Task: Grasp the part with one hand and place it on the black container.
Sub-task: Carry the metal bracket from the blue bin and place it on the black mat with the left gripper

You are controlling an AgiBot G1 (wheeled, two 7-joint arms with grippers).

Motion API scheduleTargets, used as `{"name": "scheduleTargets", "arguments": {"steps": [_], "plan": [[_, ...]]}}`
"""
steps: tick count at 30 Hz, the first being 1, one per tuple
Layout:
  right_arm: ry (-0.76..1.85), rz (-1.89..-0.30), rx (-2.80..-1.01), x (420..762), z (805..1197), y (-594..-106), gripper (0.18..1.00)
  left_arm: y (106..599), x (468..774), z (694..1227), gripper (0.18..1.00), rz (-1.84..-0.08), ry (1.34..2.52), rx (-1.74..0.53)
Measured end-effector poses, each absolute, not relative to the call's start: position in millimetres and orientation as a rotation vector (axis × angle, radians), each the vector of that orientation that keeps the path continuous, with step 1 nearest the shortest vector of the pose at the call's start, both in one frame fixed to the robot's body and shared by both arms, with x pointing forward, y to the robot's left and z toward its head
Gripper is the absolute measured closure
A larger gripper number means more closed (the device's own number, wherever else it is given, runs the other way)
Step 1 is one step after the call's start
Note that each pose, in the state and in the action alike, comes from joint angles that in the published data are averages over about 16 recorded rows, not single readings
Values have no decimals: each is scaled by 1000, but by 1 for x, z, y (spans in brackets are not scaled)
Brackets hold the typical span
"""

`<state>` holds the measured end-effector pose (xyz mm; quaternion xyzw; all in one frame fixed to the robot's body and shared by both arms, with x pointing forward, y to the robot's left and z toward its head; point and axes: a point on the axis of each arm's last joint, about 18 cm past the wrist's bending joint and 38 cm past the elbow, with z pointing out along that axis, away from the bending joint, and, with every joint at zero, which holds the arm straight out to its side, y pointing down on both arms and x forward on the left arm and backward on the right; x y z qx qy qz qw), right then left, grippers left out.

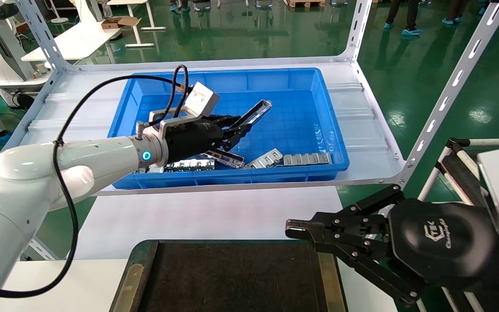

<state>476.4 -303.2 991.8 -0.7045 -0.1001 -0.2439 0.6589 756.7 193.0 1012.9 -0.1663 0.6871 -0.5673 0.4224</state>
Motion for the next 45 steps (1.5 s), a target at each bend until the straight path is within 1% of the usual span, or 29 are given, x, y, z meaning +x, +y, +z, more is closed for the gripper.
{"name": "scheduleTargets", "arguments": {"steps": [11, 22, 34, 39, 45], "plan": [[-227, -552, -1595, 476, 992, -303, 988, 210, 720, 1027, 826, -1526, 1763, -194], [-227, -552, -1595, 476, 992, -303, 988, 228, 680, 1010, 826, -1610, 1848, -27], [-227, -552, -1595, 476, 992, -303, 988, 229, 635, 960, 826, -1667, 1972, 42], [-227, -552, -1595, 476, 992, -303, 988, 224, 616, 928, 826, -1675, 2024, 7], [-227, -552, -1595, 476, 992, -303, 988, 214, 597, 884, 826, -1670, 2080, -85]]}}
